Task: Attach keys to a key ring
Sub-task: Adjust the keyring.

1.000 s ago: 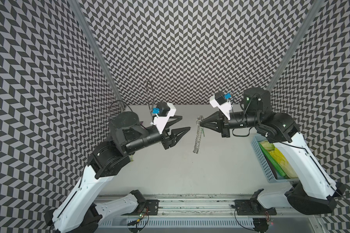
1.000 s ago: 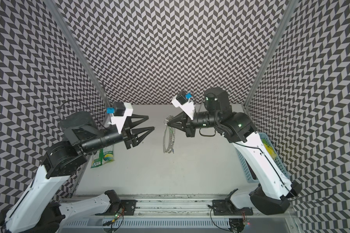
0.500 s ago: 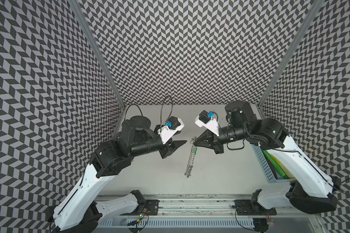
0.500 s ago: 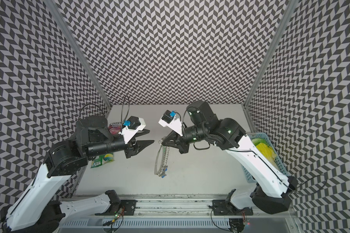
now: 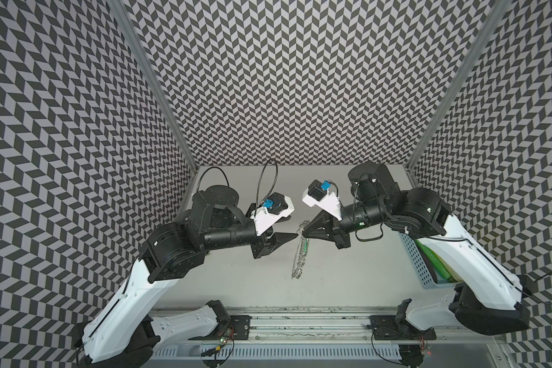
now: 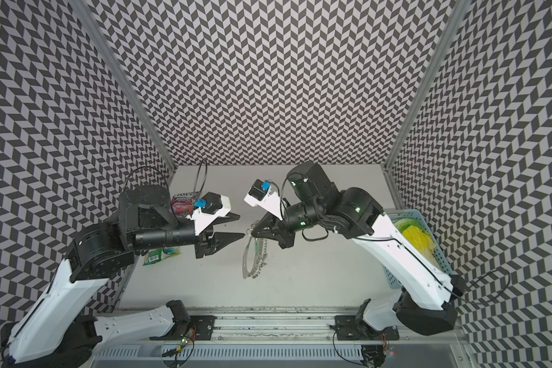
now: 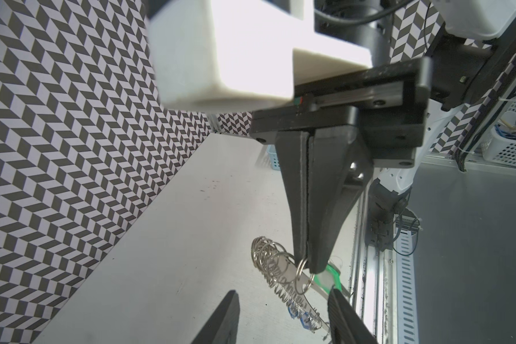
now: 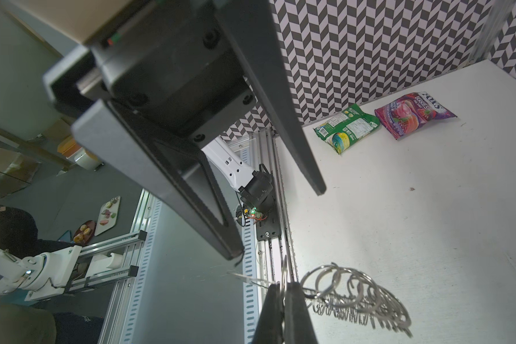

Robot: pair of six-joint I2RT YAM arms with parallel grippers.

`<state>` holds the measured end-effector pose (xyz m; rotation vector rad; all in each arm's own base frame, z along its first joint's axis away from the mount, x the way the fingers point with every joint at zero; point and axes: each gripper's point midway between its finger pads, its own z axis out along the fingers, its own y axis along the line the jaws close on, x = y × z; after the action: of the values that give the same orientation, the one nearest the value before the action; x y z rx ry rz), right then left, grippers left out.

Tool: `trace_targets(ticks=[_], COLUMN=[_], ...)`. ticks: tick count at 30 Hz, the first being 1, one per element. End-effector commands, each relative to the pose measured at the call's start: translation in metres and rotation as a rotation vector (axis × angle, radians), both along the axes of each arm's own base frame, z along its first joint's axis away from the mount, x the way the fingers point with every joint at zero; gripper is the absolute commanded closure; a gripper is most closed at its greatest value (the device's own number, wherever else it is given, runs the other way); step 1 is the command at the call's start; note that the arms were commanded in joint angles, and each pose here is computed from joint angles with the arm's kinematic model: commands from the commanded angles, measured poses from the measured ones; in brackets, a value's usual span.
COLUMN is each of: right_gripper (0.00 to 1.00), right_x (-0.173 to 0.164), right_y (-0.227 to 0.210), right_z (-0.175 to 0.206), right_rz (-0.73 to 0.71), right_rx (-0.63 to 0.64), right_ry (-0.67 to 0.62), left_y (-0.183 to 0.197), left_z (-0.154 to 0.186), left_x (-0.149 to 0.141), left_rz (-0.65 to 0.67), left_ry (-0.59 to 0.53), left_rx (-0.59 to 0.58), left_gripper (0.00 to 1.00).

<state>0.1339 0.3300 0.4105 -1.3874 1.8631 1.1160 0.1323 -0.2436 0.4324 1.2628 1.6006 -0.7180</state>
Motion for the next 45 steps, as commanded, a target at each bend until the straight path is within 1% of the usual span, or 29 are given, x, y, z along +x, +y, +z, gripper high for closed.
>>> trace_targets(ticks=[1,7,19,25,29,38,45], right_gripper=[1.00,1.00,1.00,1.00,1.00,1.00,1.00], right_x=[-0.004,-0.011,-0.018,-0.022,-0.027,-0.034,-0.036], right_y=[0.005,0.010,0.010,0.006,0.002,0.004,0.007], right_z=[0.020,0.020,0.030,0.032,0.038,0.039,0.040], right_rz=[0.016,0.039,0.061,0.066,0.072,0.094,0.109], right_rx=[0.063,0.062,0.108,0.111,0.132,0.131,0.133], right_ry=[-0.033,-0.028,-0.038,-0.039,-0.040,-0.034,-0.038], left_y=[-0.004,-0.010,-0.004,0.000,0.001,-0.001,-0.004], left_z=[0.009,-0.002,-0.006,-0.001,-0.006,-0.004,-0.005], left_x=[-0.012,-0.020,-0.026,-0.027,-0.027,-0.029,-0.030], left_rz=[-0.056,-0.097,-0.098,-0.086,-0.084,-0.098,-0.112], left_ry=[0.004,0.049,0.077,0.066,0.071,0.070,0.081], left_rx=[-0.027,-0.015,-0.014,-0.028,-0.012,-0.017,-0.023], left_gripper=[0.49,0.50,0.57,0.67,0.65,0.65,0.70])
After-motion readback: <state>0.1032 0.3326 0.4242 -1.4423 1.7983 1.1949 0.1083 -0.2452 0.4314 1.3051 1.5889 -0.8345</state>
